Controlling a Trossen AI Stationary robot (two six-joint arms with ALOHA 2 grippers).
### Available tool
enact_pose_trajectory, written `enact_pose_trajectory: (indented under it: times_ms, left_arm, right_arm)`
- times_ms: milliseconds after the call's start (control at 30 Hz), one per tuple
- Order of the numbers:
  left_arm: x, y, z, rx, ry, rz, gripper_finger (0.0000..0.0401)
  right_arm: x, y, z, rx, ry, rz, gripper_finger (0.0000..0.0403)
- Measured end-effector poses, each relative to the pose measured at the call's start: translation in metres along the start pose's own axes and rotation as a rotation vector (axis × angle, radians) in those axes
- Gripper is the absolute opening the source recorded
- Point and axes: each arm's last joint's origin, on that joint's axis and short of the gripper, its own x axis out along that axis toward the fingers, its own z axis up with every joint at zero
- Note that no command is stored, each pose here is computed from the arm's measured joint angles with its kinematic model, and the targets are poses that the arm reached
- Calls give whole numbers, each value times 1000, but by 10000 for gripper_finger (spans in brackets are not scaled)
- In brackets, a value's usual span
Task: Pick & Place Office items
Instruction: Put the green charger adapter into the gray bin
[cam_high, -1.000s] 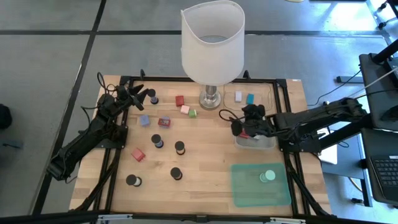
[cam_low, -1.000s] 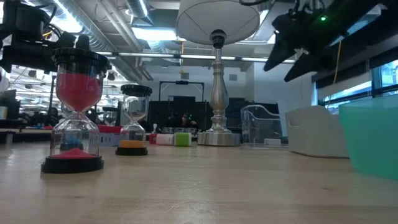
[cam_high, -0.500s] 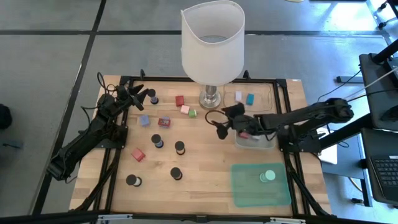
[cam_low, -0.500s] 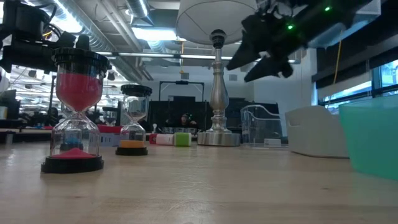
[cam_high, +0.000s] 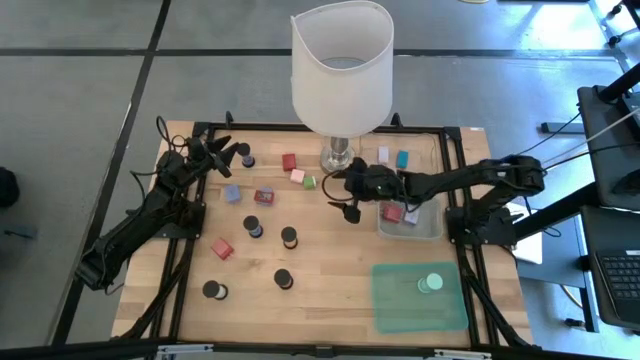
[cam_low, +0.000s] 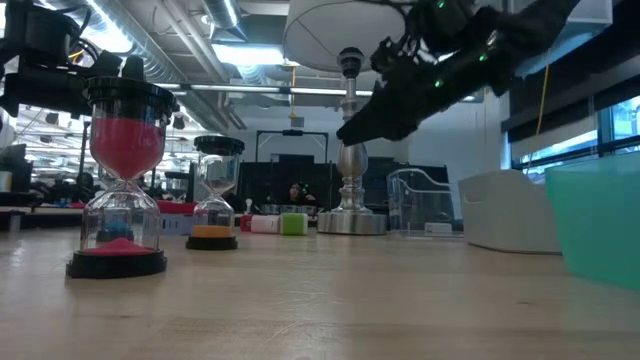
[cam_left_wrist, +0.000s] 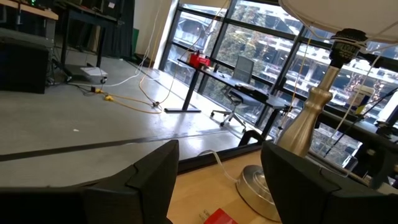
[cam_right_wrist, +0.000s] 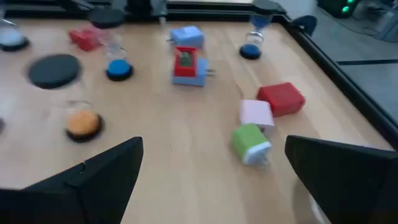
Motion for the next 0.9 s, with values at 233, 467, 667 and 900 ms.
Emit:
enact_pose_trajectory:
  times_ms: [233, 467, 667, 900]
  left_arm:
    - [0, 0, 0, 0, 0, 0, 226]
    - [0, 0, 0, 0, 0, 1, 226]
    - [0, 0, 0, 0, 0, 0, 226]
    - [0, 0, 0, 0, -1, 0, 226]
  right_arm:
    - [32, -20, 7, 13, -26, 43, 396]
    - [76, -26, 16, 9, 20, 79, 396]
    - [106, -37, 12, 45, 75, 65, 396]
    - [116, -54, 2, 88, 130, 48, 396]
